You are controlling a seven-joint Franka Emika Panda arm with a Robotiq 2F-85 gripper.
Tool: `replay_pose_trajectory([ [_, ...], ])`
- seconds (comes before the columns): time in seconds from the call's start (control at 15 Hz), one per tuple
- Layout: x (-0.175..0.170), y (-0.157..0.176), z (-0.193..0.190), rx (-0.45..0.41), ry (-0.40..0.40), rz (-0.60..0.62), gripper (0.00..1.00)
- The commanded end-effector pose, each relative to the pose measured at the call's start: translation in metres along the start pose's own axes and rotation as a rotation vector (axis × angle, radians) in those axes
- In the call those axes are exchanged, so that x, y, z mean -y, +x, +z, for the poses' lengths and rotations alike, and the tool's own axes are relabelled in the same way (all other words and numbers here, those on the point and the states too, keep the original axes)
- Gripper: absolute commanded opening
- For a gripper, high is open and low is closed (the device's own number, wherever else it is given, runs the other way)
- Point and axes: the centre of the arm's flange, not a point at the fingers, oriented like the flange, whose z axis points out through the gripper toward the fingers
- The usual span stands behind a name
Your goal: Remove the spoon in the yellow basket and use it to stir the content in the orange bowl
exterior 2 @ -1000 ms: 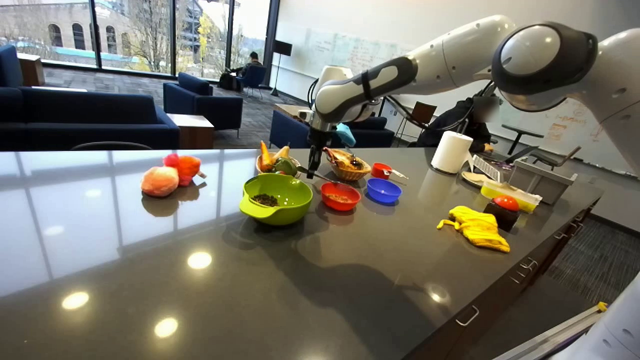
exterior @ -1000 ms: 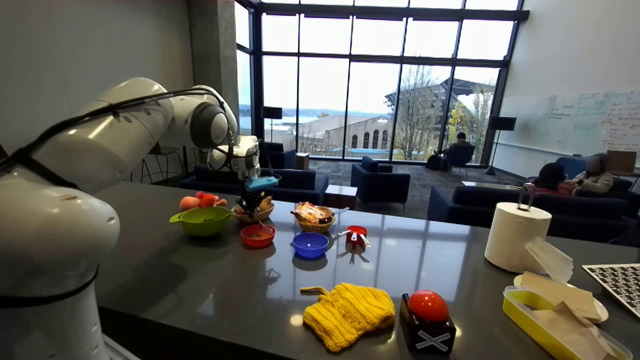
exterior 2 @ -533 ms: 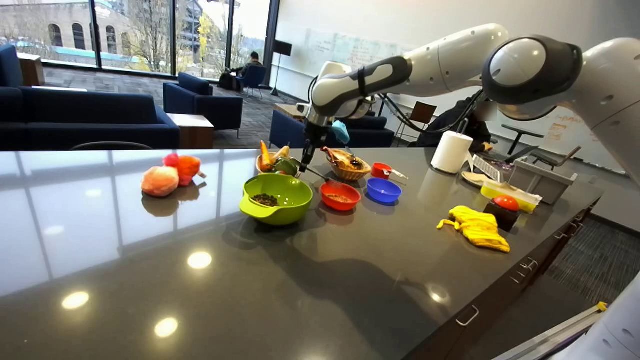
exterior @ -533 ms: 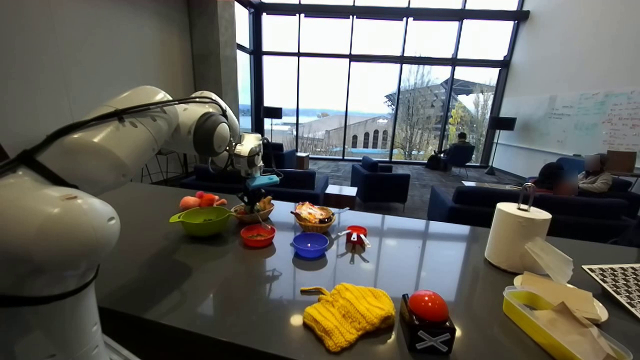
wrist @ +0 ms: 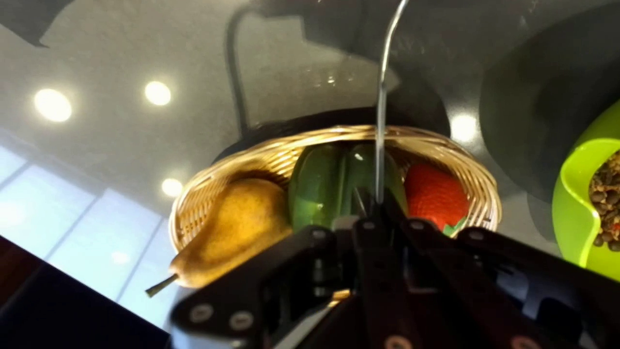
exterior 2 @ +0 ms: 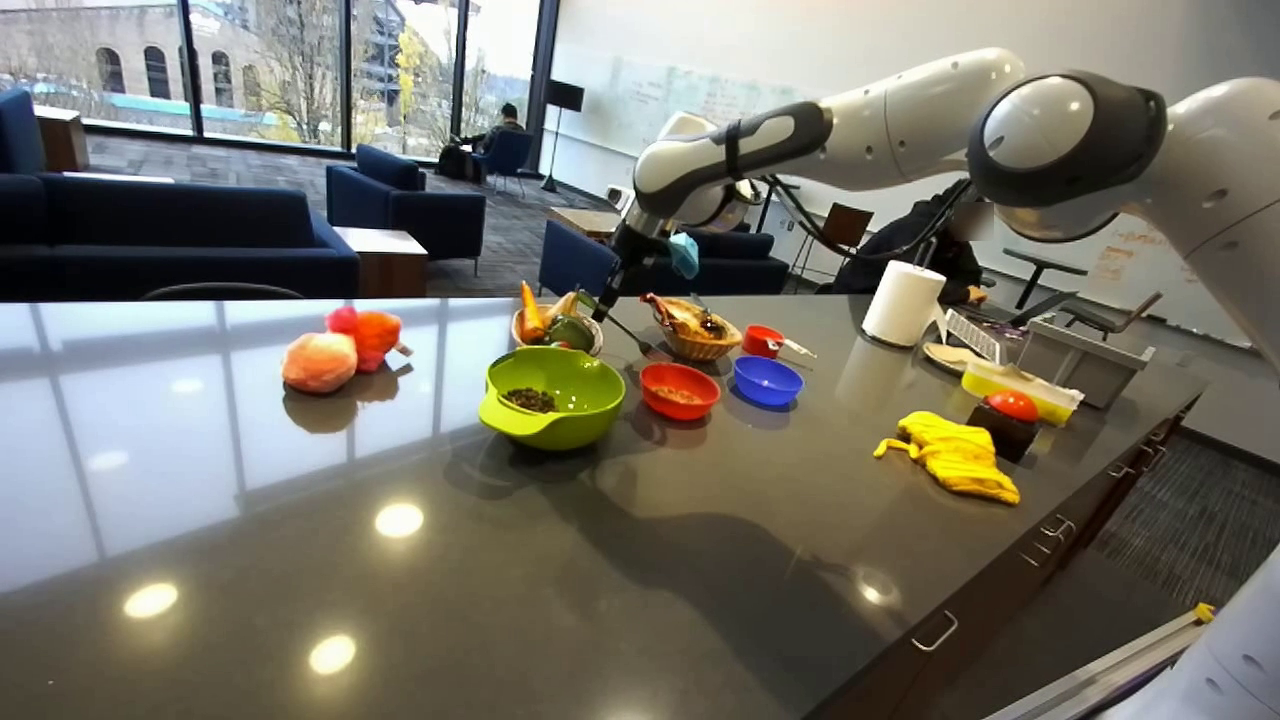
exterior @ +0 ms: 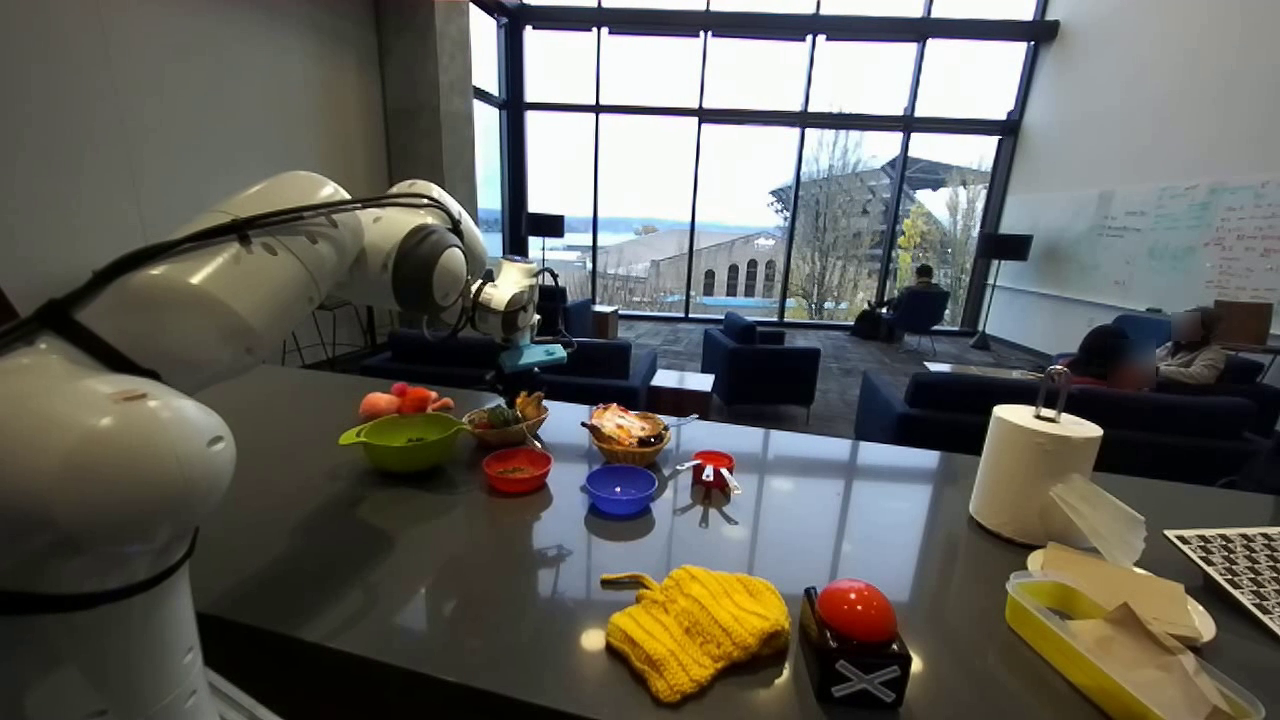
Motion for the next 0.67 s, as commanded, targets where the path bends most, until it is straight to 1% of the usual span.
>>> replay_pose_trajectory([
  [0.0, 0.004, -0.007, -0.012, -0.041, 0.009, 0.037, 0.01],
  [0.33, 0.011, -0.006, -0.016, -0.012, 0.020, 0.068, 0.01],
  [0.6, 0.018, -0.016, -0.023, -0.024, 0.012, 0.117, 0.01],
])
